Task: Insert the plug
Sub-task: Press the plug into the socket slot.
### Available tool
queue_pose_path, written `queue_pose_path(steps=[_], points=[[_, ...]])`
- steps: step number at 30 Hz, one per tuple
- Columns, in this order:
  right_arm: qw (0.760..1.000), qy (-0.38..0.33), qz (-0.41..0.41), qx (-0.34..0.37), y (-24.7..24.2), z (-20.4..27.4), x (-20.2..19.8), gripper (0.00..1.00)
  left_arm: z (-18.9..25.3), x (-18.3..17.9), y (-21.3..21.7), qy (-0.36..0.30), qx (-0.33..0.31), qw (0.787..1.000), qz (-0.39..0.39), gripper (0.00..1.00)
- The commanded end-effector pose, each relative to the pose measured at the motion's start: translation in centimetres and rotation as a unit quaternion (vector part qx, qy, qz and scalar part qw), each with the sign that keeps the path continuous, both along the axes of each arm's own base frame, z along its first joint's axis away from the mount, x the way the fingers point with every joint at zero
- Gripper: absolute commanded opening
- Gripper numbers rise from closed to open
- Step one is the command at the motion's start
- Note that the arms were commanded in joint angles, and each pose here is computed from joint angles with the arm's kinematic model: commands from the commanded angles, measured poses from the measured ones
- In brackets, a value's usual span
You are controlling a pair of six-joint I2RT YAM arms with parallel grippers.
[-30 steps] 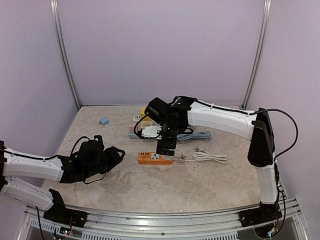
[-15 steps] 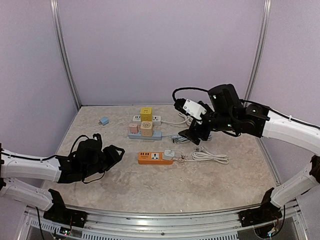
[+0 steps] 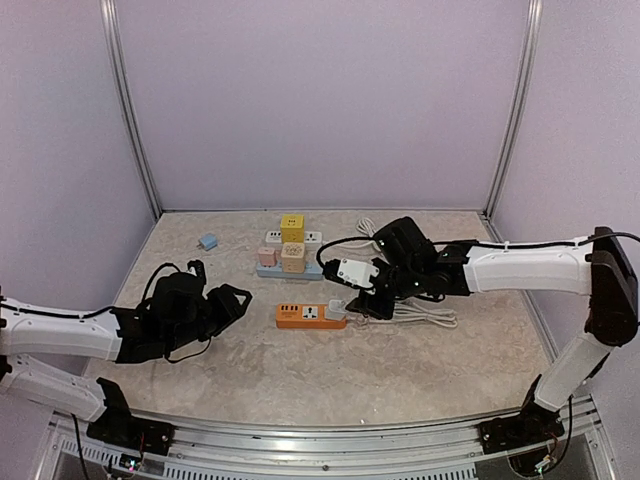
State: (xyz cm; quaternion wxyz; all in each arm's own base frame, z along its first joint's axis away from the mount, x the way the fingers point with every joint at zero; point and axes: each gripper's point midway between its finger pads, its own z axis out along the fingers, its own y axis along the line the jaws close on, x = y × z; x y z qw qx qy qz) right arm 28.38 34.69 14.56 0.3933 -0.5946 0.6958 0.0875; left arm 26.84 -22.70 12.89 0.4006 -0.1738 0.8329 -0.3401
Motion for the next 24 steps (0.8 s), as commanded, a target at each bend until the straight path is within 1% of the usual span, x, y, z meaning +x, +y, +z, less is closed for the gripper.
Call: queue_pose_path(steps=[1, 6, 15, 24], points=[[0.997, 0.059, 0.054, 0.013, 1.4, -0.4, -0.9, 0.49, 0.5, -0.2, -0.4, -0.006, 0.0, 1.0, -0.011, 0.59], [0.993, 0.067, 0.084, 0.044, 2.5, 0.1, -1.5, 0.51, 0.4, -0.6, 0.5, -0.008, 0.0, 1.0, -0.003, 0.59], [0.995, 0.075, 0.061, 0.023, 3.2, -2.4, 0.1, 0.52, 0.3, -0.9, 1.0, -0.009, -0.004, 1.0, 0.001, 0.59], [0.997, 0.063, 0.044, 0.016, 3.3, -3.3, 1.1, 0.52, -0.3, -1.1, 1.4, -0.005, -0.003, 1.0, 0.007, 0.59]])
